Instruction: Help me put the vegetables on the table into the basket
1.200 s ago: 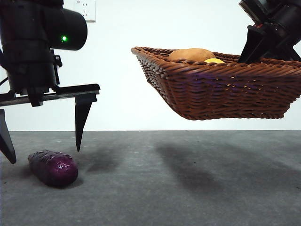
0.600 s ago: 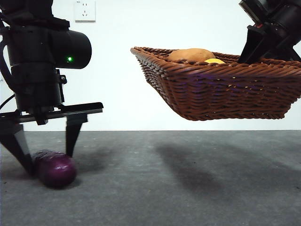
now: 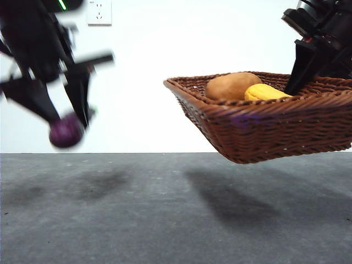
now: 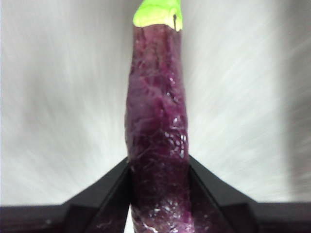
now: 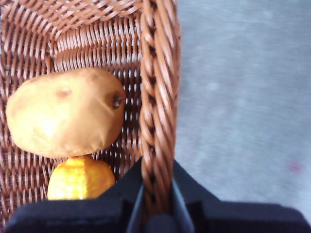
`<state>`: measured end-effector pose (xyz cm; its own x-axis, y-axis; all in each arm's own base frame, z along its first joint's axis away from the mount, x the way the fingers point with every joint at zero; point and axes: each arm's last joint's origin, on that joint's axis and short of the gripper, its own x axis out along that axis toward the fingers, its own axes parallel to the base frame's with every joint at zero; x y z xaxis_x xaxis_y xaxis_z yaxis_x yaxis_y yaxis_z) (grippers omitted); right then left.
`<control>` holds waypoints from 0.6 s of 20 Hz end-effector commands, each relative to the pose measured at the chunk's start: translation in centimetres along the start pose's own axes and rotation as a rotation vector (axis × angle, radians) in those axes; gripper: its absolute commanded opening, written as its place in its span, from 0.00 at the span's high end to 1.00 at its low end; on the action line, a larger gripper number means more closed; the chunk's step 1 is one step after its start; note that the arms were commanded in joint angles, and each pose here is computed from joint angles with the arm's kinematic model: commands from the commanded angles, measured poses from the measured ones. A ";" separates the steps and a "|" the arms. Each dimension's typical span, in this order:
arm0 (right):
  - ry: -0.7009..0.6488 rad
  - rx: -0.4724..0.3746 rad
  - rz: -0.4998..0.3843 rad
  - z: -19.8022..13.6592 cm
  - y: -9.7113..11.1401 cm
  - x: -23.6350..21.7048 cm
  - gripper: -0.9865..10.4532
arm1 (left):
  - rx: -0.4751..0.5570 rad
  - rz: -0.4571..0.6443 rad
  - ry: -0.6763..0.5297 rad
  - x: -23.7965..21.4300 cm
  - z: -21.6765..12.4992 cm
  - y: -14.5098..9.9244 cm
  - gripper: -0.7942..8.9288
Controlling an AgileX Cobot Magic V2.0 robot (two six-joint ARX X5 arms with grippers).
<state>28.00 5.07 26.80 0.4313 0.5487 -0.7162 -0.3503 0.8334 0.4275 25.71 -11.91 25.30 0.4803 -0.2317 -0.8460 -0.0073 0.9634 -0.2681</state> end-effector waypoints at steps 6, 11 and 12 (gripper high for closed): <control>0.003 0.074 -0.008 0.1 1.0 0.7 0.92 | 0.185 -0.305 -0.257 -11.5 -2.1 0.6 0.93; -0.021 0.091 0.017 -0.8 4.3 3.4 0.92 | 0.260 -0.420 -0.210 -12.4 -3.6 -0.8 0.93; -0.025 0.085 0.015 -0.9 5.0 3.8 0.92 | 0.268 -0.430 -0.199 -12.2 -3.7 -1.2 0.93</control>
<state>27.07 11.21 26.02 0.4517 0.5538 -0.6995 -0.3258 0.8323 0.4485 16.60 -10.66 34.40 0.5519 -0.6043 -0.5746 0.4289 0.7967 -0.4258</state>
